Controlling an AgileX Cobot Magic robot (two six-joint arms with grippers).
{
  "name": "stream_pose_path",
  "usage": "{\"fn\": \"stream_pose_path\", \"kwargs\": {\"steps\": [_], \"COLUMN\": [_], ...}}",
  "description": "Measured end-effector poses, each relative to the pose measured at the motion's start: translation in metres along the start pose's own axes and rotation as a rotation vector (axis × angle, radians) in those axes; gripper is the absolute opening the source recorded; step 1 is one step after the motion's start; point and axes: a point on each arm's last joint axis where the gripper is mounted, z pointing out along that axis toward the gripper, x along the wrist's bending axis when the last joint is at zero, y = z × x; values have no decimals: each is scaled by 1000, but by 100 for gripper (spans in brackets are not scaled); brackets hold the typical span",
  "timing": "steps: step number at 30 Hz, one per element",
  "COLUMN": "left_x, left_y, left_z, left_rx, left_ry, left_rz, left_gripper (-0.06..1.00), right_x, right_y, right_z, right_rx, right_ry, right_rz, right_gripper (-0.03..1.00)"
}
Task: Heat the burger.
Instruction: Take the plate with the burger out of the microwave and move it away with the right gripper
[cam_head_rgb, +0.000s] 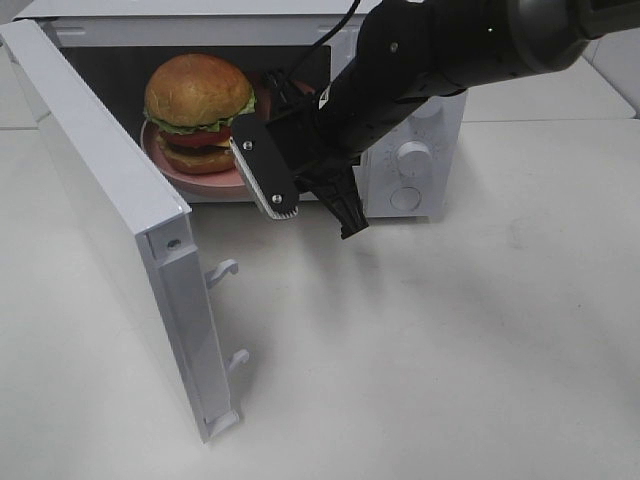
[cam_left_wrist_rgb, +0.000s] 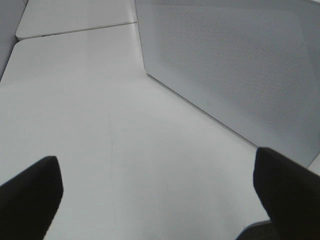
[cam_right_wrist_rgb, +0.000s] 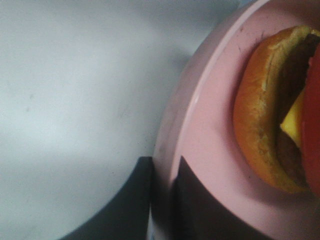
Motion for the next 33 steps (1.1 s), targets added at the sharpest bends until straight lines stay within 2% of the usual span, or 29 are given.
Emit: {"fn": "stream_pose_path", "kwargs": {"steps": [7, 19, 25, 31, 33], "left_x": [0, 0, 0, 0, 0], "left_y": [0, 0, 0, 0, 0], "left_z": [0, 0, 0, 0, 0], "left_rx": [0, 0, 0, 0, 0], "left_ry": [0, 0, 0, 0, 0], "left_rz": [0, 0, 0, 0, 0], "left_gripper": [96, 96, 96, 96, 96], "right_x": [21, 50, 70, 81, 92], "right_y": [2, 6, 6, 5, 6], "right_z": [-18, -48, -67, -78, -87], "right_rx": [-6, -20, -17, -9, -7], "right_ry": [34, 58, 58, 43, 41], "right_rz": [-45, -13, 9, 17, 28], "right_gripper": [10, 10, 10, 10, 10]}}
